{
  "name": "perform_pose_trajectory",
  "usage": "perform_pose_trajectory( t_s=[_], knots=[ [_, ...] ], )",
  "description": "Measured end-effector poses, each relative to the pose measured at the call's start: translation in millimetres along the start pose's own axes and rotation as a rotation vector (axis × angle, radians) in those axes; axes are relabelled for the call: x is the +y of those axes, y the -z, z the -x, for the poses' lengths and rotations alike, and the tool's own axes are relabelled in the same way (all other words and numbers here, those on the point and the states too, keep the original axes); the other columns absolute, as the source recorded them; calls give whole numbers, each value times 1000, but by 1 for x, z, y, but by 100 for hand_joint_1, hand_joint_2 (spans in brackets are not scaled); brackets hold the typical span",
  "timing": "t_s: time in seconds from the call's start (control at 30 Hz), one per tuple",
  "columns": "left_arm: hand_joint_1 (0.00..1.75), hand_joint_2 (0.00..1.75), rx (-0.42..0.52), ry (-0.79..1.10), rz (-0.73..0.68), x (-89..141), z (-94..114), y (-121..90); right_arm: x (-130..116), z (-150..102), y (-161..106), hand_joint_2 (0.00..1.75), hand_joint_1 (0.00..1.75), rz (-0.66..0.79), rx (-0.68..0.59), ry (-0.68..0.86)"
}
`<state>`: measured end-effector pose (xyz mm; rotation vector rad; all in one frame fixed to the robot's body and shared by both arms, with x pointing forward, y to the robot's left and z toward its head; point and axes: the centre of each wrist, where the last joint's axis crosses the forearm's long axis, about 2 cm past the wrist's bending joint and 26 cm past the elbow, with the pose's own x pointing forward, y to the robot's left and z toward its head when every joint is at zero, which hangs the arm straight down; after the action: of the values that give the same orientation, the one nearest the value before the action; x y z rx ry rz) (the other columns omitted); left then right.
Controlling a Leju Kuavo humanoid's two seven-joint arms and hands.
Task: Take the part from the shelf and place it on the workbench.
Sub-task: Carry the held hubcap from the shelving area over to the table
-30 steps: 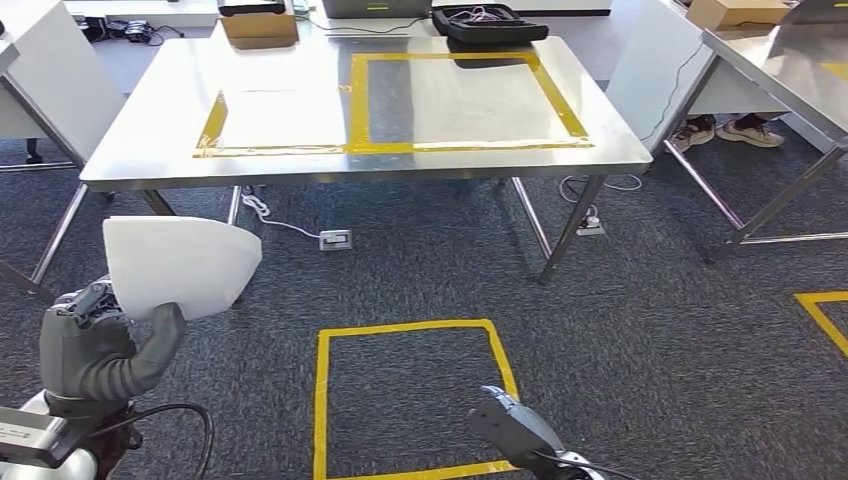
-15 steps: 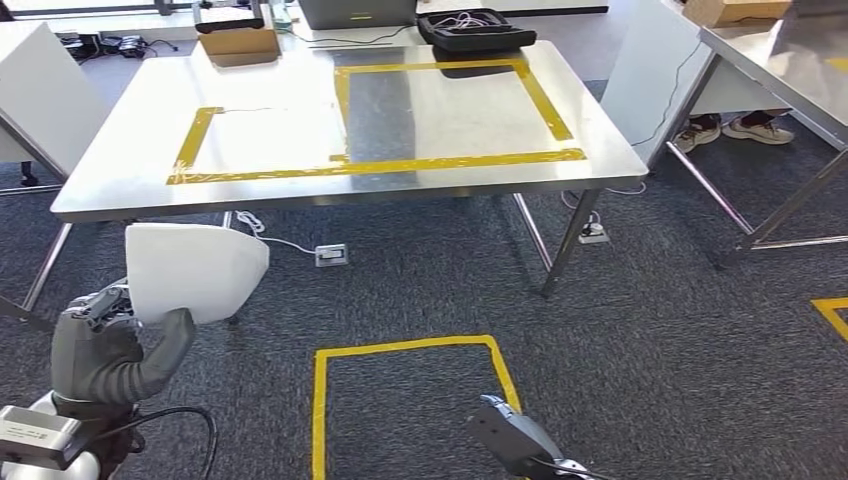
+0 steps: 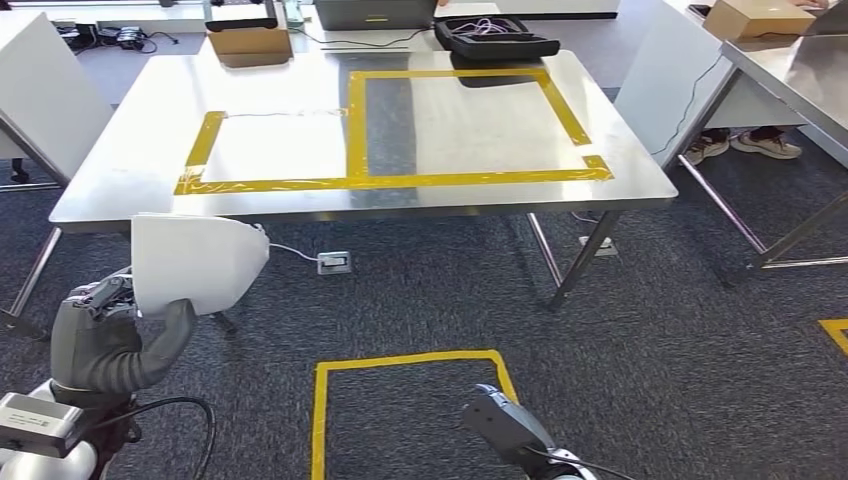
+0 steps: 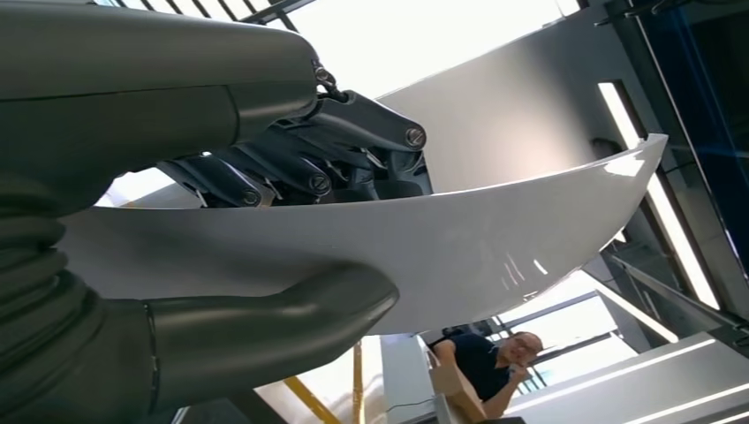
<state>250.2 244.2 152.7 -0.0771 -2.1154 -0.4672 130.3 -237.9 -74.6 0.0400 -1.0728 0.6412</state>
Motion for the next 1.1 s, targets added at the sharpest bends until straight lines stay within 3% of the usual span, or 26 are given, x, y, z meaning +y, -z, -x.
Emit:
perform_pose_trajectory(
  t_s=[1.1],
  knots=[
    [175,175,-3,7,-17,-3,-14,-5,-7,11,-10,0,0,-1,29,-32]
  ],
)
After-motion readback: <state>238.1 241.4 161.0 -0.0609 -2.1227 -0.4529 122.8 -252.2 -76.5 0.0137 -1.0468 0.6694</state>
